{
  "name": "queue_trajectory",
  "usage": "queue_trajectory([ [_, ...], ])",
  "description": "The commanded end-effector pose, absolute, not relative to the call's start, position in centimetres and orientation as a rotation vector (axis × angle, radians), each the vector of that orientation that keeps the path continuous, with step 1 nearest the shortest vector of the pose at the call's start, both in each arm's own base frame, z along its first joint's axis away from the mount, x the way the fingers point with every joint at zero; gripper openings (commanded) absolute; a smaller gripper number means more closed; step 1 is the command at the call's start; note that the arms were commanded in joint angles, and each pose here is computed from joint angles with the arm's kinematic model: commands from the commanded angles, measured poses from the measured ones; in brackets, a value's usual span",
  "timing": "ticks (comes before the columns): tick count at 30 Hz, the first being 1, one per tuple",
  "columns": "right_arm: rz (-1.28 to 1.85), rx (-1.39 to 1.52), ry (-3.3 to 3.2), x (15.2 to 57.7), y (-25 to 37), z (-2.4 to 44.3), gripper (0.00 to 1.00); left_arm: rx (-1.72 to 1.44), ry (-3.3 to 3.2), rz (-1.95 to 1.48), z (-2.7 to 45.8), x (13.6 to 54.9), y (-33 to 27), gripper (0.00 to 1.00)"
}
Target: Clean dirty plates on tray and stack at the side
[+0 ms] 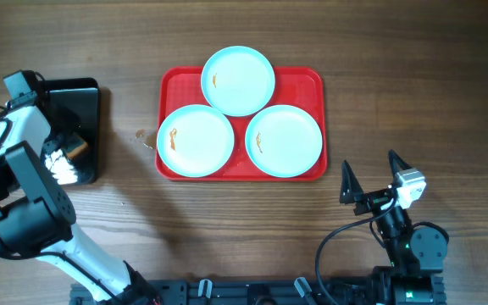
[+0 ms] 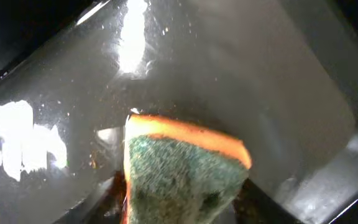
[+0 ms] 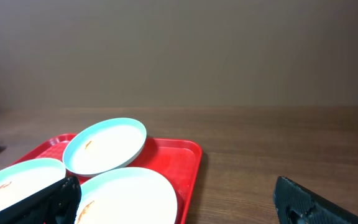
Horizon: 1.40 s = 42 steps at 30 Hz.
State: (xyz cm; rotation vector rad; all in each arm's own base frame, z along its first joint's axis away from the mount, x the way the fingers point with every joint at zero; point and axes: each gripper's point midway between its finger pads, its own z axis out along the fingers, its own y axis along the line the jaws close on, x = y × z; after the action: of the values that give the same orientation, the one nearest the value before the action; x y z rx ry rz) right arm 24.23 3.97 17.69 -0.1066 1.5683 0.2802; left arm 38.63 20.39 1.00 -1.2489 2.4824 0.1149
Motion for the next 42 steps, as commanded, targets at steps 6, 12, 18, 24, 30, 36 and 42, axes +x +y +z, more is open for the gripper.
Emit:
queue_trajectory([
  [6,0.276,-0.084,1.567,24.3,3.7,17.7,1.0,-1.276,2.521,0.138,1.0,37.2,20.2,0.6],
  [12,0.276,-0.084,1.567,24.3,3.7,17.7,1.0,-1.277,2.525,0.138,0.9,37.1,20.1,0.27],
  [18,0.276,-0.084,1.567,24.3,3.7,17.7,1.0,-1.277,2.523,0.138,0.9,37.1,20.1,0.04],
  [24,0.276,-0.084,1.567,24.3,3.7,17.7,1.0,-1.262,2.488,0.136,3.3,37.1,20.1,0.04],
  [30,0.276,-0.084,1.567,24.3,3.7,17.7,1.0,-1.211,2.369,0.128,8.7,37.7,20.4,0.04],
  [36,0.276,-0.084,1.567,24.3,3.7,17.7,1.0,-1.19,2.336,0.099,11.2,37.3,19.8,0.04],
  [42,0.276,-0.084,1.567,24.3,3.7,17.7,1.0,-1.143,2.336,-0.057,11.6,38.5,18.2,0.04],
])
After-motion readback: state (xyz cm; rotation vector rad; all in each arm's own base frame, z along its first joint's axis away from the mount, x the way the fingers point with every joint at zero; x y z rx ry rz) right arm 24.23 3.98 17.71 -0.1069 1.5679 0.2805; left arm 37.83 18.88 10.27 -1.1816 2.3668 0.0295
